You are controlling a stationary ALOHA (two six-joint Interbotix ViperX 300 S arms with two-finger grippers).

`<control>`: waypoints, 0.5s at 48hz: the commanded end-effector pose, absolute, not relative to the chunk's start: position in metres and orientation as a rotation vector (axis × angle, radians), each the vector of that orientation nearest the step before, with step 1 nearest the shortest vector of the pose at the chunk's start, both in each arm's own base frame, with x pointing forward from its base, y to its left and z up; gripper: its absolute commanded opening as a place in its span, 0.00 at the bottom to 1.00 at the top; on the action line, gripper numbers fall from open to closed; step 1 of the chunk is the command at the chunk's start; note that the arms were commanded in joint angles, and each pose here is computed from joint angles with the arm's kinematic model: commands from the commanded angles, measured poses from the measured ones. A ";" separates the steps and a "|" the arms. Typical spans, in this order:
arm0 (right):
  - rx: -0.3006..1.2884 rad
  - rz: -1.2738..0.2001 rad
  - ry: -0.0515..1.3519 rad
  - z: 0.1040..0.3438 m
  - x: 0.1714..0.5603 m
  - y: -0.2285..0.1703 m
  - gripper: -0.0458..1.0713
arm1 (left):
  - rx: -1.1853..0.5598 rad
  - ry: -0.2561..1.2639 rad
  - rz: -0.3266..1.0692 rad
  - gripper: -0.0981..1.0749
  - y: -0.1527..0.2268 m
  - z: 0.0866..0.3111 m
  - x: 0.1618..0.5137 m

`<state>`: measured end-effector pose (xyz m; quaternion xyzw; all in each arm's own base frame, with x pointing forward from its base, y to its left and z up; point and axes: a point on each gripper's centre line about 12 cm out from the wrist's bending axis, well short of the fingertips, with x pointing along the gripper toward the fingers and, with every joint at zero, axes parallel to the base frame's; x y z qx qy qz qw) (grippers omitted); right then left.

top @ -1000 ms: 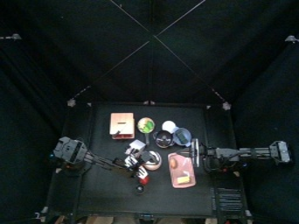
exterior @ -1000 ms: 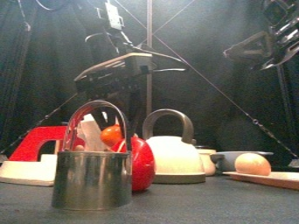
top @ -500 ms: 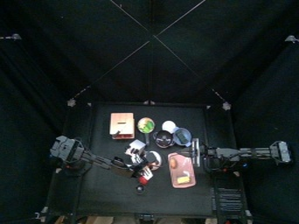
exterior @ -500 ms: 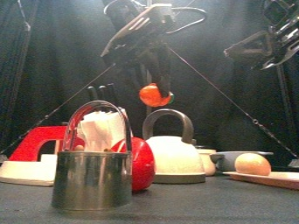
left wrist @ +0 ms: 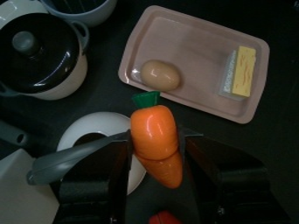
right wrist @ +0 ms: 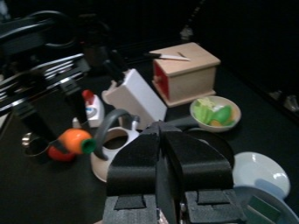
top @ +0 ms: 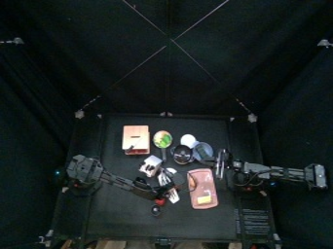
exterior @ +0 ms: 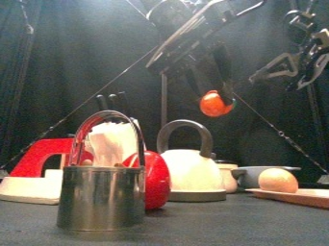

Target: Place carrot on plate

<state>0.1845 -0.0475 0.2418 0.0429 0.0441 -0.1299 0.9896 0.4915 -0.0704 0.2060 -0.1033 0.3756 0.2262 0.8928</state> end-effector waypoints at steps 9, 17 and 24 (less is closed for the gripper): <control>0.200 -0.472 0.111 0.230 0.168 -0.082 0.05 | -0.258 0.691 0.430 0.66 -0.060 0.218 0.520; 0.242 -0.516 0.150 0.223 0.164 -0.088 0.05 | -0.284 0.647 0.381 0.66 -0.056 0.216 0.536; 0.230 -0.514 0.160 0.222 0.164 -0.088 0.05 | -0.303 0.618 0.358 0.66 -0.048 0.212 0.548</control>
